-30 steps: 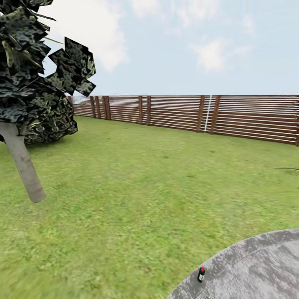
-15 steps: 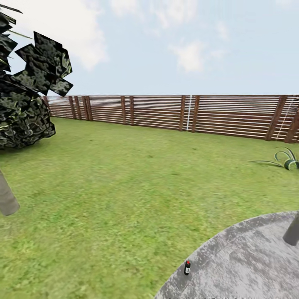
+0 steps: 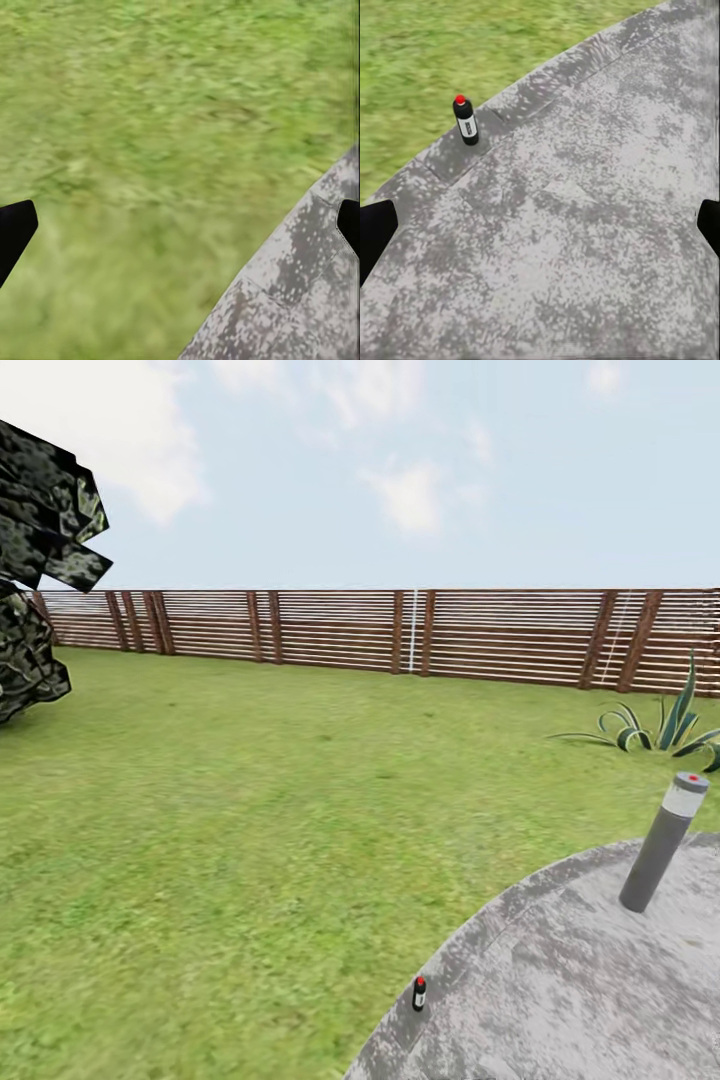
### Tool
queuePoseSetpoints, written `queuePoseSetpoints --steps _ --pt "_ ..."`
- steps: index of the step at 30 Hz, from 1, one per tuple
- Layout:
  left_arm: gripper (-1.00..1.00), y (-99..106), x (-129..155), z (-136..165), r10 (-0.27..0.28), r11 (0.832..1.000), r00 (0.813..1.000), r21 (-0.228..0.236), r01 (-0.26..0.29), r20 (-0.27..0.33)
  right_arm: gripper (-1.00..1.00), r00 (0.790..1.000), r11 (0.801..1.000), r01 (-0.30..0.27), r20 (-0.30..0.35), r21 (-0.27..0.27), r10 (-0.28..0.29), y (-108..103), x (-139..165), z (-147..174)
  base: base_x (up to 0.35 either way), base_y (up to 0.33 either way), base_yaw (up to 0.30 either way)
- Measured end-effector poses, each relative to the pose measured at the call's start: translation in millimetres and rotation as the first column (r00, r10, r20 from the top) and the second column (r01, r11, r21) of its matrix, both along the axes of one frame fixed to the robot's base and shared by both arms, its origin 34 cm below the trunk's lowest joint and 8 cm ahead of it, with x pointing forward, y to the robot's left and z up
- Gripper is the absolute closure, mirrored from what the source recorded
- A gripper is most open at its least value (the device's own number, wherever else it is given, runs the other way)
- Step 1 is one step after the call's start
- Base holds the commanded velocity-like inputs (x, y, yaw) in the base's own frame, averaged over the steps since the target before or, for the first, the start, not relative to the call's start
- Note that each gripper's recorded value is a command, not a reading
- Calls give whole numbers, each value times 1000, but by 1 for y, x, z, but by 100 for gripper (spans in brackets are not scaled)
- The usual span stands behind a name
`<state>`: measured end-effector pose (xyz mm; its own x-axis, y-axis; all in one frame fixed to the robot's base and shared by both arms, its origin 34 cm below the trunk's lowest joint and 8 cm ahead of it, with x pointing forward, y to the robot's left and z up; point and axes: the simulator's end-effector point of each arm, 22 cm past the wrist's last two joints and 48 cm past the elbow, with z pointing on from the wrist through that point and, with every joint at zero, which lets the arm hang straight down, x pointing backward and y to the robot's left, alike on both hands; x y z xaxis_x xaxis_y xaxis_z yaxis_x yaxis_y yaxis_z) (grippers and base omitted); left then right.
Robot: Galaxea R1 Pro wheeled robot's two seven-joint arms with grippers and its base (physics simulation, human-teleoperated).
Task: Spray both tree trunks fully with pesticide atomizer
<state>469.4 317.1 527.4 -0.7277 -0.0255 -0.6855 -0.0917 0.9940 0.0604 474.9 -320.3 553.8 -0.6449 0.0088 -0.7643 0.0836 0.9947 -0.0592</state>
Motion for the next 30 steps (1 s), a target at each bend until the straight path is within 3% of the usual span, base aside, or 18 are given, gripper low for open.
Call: queuePoseSetpoints --steps 7,30 --pt "-100 0 0 0 0 1000 1000 0 0 1 -100 1000 1000 -1 0 0 1 0 0 0 0 67 -271" --pt "-100 0 1 0 -1 1000 1000 -1 1 1 -100 1000 1000 0 0 0 0 0 0 0 0 295 -271"
